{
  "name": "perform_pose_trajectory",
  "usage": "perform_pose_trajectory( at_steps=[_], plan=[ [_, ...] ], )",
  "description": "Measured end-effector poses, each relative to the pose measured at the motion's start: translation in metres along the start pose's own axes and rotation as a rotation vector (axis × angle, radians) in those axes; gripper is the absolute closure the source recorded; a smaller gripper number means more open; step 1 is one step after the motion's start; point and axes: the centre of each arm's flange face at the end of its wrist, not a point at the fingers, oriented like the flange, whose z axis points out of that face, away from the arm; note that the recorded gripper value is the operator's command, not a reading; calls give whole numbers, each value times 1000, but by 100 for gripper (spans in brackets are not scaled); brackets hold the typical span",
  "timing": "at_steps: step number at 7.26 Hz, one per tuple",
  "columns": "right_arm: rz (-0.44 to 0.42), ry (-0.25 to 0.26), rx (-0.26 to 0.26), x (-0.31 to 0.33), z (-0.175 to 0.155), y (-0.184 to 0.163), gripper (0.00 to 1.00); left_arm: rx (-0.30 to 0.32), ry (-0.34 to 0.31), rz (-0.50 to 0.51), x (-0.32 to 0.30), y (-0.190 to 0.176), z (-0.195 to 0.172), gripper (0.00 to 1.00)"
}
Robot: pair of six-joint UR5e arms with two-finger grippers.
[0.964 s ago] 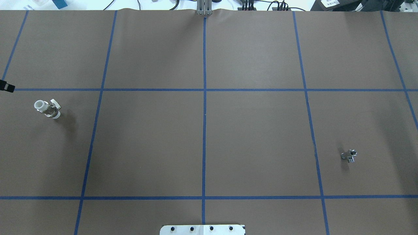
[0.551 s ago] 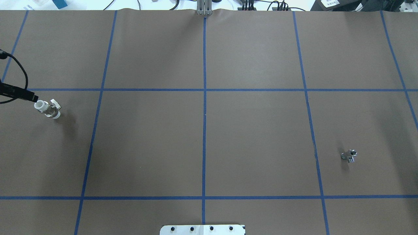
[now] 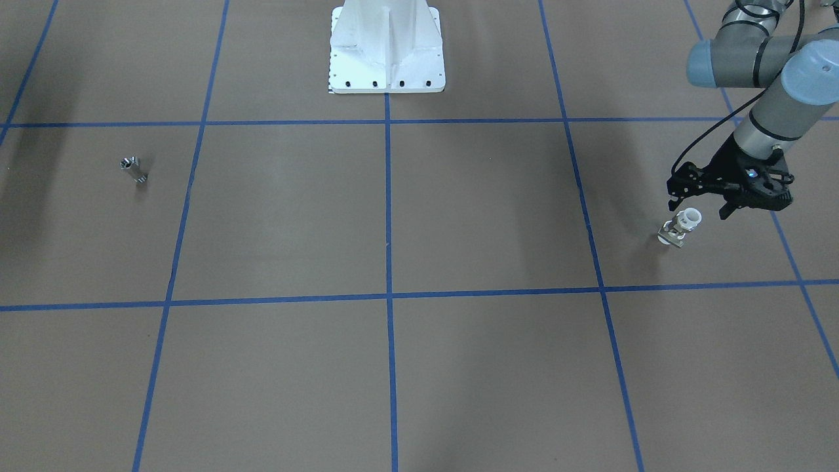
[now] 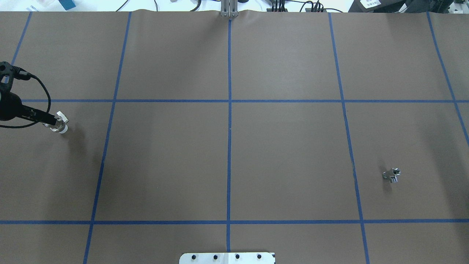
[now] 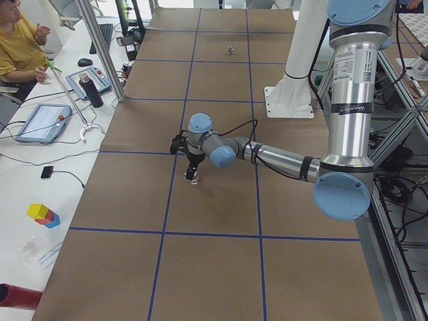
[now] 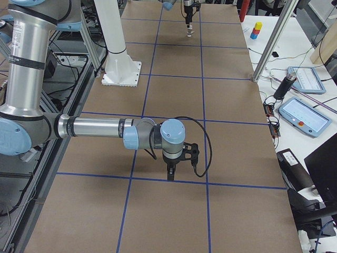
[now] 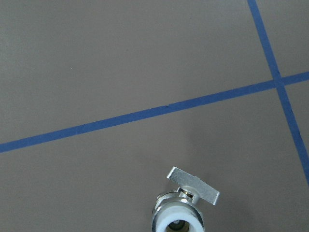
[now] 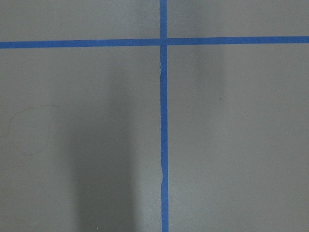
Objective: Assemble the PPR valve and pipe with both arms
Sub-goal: 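Lower the left gripper onto the white PPR valve and grasp it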
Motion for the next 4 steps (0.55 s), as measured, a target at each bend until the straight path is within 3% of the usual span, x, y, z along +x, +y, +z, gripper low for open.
perform_pose_trajectory(
  at_steps=[3, 4],
  plan=[
    [0, 0, 0, 0, 0, 0, 0, -22, -17, 10, 5, -5, 25, 0],
    [0, 0, 0, 0, 0, -1, 0, -22, -19, 14, 8, -9, 29, 5]
  ],
)
